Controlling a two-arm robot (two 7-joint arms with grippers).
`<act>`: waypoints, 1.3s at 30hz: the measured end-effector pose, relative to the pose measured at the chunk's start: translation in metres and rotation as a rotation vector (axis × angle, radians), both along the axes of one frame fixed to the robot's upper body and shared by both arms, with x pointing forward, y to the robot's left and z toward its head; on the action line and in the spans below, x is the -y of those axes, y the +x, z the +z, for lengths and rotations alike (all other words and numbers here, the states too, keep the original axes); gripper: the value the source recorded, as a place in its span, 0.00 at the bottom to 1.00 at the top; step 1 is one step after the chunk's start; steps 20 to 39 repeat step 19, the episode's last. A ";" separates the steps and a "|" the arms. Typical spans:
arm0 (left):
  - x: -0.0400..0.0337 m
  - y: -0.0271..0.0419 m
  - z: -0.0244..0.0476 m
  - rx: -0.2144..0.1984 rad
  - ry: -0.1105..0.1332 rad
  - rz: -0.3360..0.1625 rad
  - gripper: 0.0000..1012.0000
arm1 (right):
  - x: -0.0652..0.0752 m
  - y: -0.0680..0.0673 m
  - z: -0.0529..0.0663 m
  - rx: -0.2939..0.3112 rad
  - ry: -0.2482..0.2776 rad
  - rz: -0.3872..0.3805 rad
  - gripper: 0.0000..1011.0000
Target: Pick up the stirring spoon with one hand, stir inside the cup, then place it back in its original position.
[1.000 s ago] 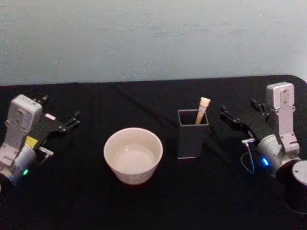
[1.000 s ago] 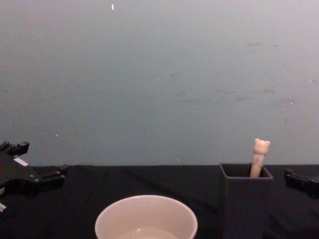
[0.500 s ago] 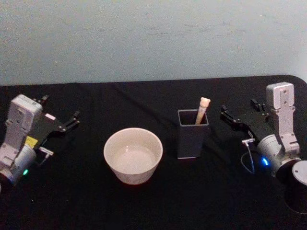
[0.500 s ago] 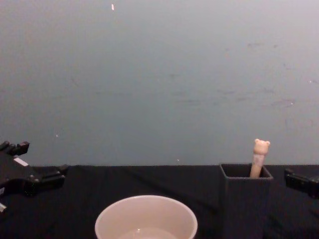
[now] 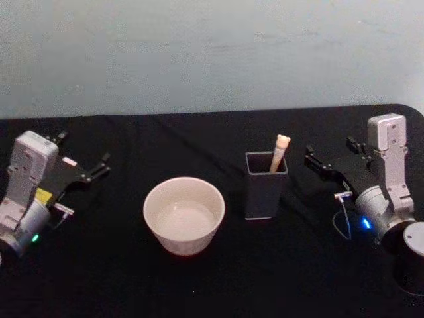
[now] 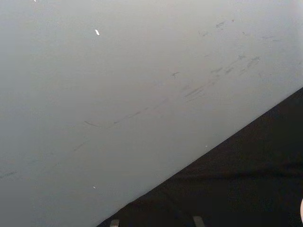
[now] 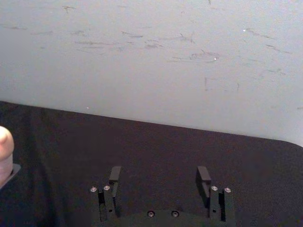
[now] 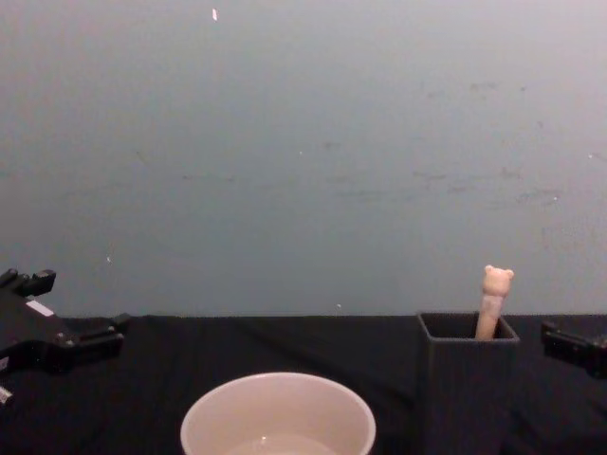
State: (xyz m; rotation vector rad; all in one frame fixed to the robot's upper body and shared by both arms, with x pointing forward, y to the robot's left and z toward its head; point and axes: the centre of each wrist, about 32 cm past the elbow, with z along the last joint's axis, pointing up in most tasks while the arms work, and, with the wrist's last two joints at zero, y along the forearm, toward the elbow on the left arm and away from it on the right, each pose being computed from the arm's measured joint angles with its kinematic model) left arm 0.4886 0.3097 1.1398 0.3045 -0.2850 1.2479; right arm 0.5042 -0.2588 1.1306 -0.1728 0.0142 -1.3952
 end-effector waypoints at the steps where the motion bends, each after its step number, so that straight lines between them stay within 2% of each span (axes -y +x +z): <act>1: 0.0000 0.0000 0.0000 0.000 0.000 0.000 0.99 | 0.000 0.000 0.000 0.000 0.000 0.000 0.99; 39: 0.0000 0.0000 0.0000 0.000 0.000 0.000 0.99 | 0.000 0.000 0.000 0.000 0.000 0.000 0.99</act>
